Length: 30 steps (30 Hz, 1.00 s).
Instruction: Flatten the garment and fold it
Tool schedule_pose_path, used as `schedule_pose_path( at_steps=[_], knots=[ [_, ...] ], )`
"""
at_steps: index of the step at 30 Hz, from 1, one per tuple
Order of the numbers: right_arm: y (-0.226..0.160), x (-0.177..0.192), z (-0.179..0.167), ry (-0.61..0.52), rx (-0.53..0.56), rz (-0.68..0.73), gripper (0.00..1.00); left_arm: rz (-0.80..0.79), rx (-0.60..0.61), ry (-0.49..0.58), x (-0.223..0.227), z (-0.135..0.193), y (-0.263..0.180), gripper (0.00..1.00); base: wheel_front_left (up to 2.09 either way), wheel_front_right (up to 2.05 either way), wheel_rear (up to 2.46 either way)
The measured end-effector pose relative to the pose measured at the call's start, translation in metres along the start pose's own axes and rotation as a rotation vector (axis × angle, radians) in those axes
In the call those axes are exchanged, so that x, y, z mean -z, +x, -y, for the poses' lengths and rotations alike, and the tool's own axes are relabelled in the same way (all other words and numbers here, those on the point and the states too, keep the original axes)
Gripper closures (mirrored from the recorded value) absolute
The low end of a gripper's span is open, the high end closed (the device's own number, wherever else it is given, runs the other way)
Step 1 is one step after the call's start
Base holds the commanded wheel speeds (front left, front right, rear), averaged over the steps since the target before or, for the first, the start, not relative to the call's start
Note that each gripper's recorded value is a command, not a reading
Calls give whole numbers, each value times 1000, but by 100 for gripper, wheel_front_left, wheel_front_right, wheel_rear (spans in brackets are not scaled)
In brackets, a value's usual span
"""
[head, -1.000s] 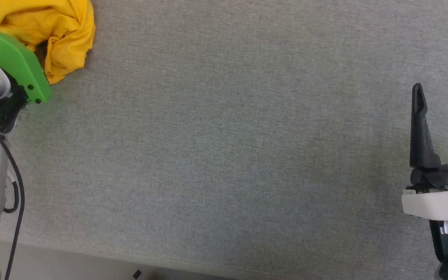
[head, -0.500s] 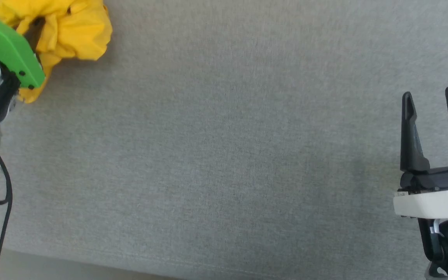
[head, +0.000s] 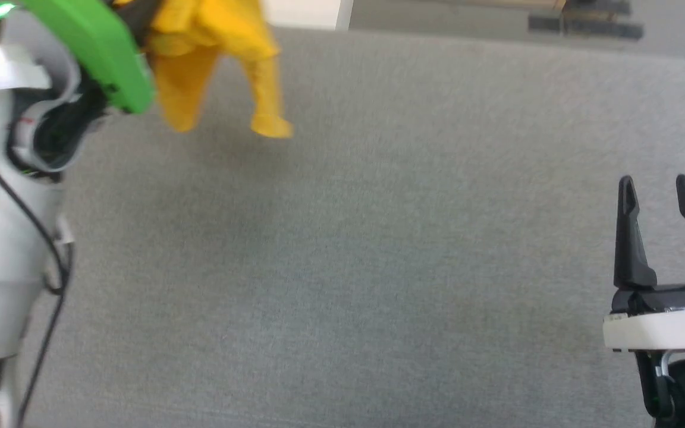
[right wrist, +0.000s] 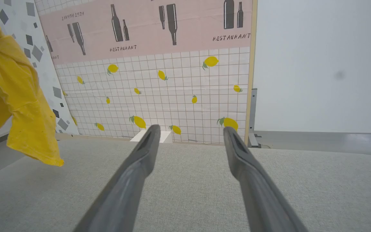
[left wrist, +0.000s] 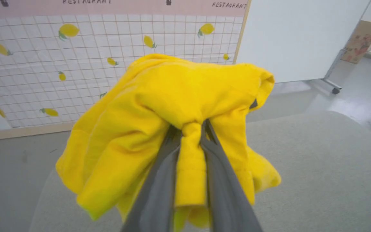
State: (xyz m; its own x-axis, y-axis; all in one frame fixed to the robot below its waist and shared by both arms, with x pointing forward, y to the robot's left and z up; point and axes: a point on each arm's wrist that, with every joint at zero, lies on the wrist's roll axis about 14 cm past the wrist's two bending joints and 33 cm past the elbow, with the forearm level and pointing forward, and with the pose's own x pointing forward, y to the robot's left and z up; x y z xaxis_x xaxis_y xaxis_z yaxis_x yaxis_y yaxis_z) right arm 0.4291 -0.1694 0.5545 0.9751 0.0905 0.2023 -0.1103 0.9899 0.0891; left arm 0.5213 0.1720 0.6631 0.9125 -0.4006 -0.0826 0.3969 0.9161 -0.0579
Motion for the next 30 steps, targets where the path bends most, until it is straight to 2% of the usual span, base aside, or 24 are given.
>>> schedule_pose_path(
  at_steps=[6,10,14,18,22,26,30],
  knots=[
    [-20,-24,16,-6,52,55,0,116,245,16,-46,100,-3,100,0,0,0],
    [-33,-34,30,-6,95,79,0,158,414,28,-55,168,-4,100,0,0,0],
    [-44,-41,41,-12,132,96,0,173,539,10,-48,218,-3,100,0,0,0],
    [-57,-46,53,-22,172,104,0,143,609,-11,-19,253,4,100,0,0,0],
    [-68,-50,68,-38,221,107,0,96,610,8,23,269,19,100,0,0,0],
    [-75,-47,79,-46,256,96,0,-62,572,-61,105,275,30,100,0,0,0],
    [-77,-40,84,-52,273,73,0,-287,534,-73,193,274,23,100,0,0,0]
  ],
)
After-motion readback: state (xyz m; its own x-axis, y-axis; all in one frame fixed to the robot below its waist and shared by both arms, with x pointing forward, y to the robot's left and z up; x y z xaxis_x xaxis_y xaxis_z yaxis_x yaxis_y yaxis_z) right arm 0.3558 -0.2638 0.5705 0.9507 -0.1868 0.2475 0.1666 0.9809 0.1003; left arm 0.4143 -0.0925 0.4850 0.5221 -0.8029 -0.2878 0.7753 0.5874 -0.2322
